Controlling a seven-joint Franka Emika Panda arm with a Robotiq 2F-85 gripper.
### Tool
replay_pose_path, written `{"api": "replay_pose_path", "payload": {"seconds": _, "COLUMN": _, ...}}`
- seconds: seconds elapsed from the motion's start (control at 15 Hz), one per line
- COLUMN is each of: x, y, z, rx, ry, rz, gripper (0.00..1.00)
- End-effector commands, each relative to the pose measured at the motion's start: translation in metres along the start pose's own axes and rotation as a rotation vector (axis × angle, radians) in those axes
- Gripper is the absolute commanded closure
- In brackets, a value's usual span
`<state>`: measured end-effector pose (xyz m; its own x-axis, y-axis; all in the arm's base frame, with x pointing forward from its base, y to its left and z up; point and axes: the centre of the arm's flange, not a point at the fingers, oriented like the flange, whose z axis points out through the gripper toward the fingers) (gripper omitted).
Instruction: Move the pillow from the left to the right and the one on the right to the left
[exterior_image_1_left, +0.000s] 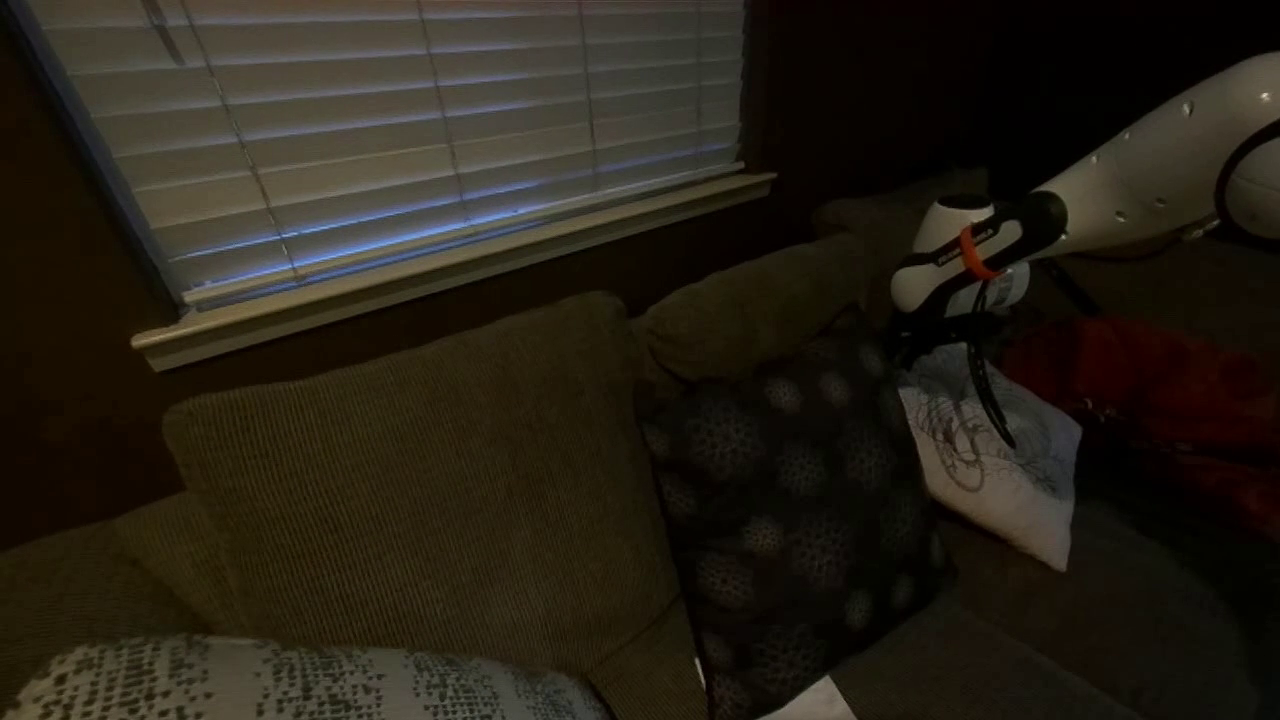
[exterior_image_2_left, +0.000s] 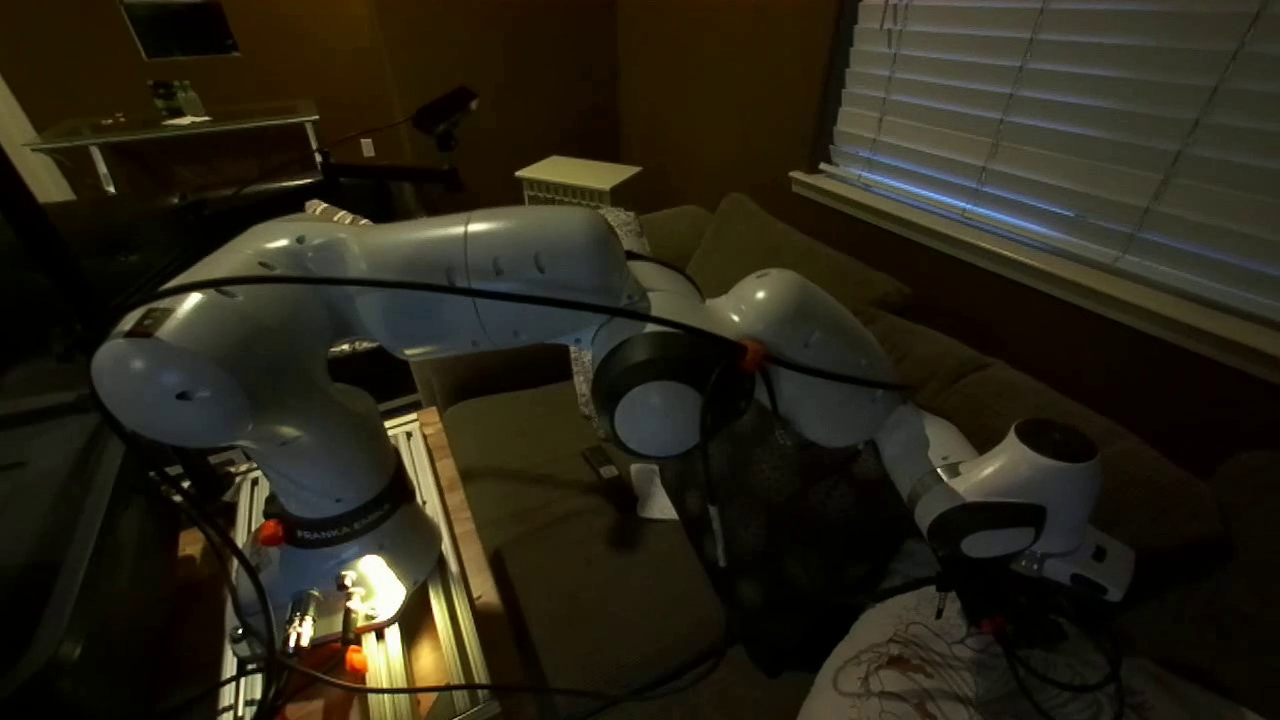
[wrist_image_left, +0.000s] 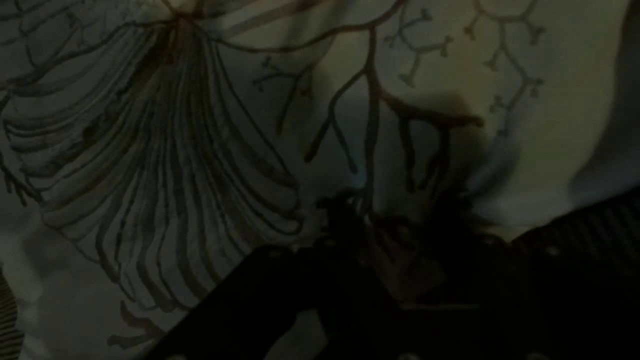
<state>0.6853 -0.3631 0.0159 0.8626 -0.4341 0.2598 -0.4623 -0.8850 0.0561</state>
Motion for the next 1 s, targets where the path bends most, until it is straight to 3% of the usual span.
{"api": "replay_pose_path", "payload": {"seconds": 0.0, "x": 0.009, "y": 0.011, "z": -0.005, "rx": -0.009, "ry": -0.044, "rz": 0.021, "gripper": 0.84}}
{"api": "replay_pose_path", "payload": {"seconds": 0.13, "x": 0.006, "y": 0.017, "z": -0.021, "rx": -0.016, "ry": -0.049, "rz": 0.034, "gripper": 0.98}}
{"api": "replay_pose_path", "payload": {"seconds": 0.2, "x": 0.005, "y": 0.021, "z": -0.027, "rx": -0.016, "ry": -0.044, "rz": 0.038, "gripper": 1.00}}
{"api": "replay_pose_path", "payload": {"seconds": 0.6, "x": -0.012, "y": 0.044, "z": -0.078, "rx": -0.098, "ry": -0.039, "rz": 0.120, "gripper": 0.99}}
{"api": "replay_pose_path", "payload": {"seconds": 0.93, "x": -0.036, "y": 0.041, "z": -0.117, "rx": -0.138, "ry": -0.057, "rz": 0.162, "gripper": 0.99}}
